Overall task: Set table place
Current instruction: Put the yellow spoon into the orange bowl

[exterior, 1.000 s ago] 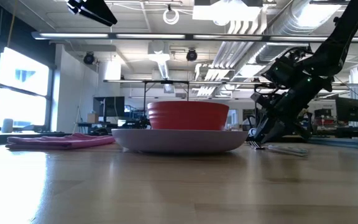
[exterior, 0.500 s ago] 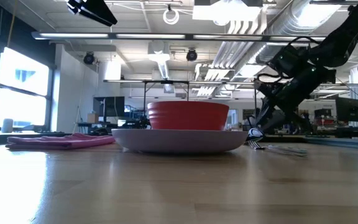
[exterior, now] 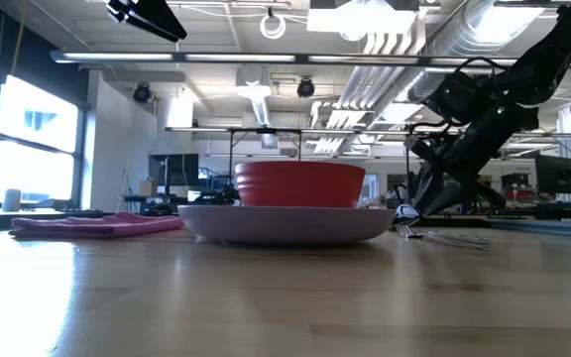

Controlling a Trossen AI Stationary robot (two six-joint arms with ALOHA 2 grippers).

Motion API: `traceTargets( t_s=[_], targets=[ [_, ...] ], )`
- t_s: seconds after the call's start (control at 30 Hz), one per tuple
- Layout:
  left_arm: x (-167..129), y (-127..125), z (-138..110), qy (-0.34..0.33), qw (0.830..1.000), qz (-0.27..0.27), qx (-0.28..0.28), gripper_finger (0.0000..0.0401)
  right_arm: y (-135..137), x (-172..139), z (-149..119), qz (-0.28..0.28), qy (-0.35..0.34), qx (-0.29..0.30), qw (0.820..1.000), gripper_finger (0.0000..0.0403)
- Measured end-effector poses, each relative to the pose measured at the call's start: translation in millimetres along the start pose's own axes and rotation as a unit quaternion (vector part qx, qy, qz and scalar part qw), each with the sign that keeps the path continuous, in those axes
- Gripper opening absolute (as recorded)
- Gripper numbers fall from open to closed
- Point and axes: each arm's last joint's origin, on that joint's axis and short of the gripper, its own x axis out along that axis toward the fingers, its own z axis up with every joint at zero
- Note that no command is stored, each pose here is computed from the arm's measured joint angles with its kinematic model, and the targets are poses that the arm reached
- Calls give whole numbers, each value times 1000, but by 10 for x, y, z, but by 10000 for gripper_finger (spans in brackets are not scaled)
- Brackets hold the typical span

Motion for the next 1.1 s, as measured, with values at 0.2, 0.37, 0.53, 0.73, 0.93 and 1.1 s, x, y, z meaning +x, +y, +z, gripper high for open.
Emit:
traceTargets(
  t_s=[0.2,0.37,0.53,0.73,0.93,1.1],
  targets=[
    [0,0,-6,2,1000,0,2,237,-18,59,-19,-9,7,9,1000,110],
    [0,1,-8,3,1000,1,4,237,-6,155,-37,-1,6,15,1000,110],
    [0,3,-14,6,1000,4,6,237,18,249,-8,21,-13,22,999,110],
    [0,3,-22,9,1000,5,8,237,-23,370,-40,15,-1,29,999,110],
    [0,3,-23,9,1000,5,9,237,1,436,-14,38,-20,34,998,110],
    [0,4,-27,11,1000,5,10,237,-10,457,-4,37,-26,37,998,110]
  ],
)
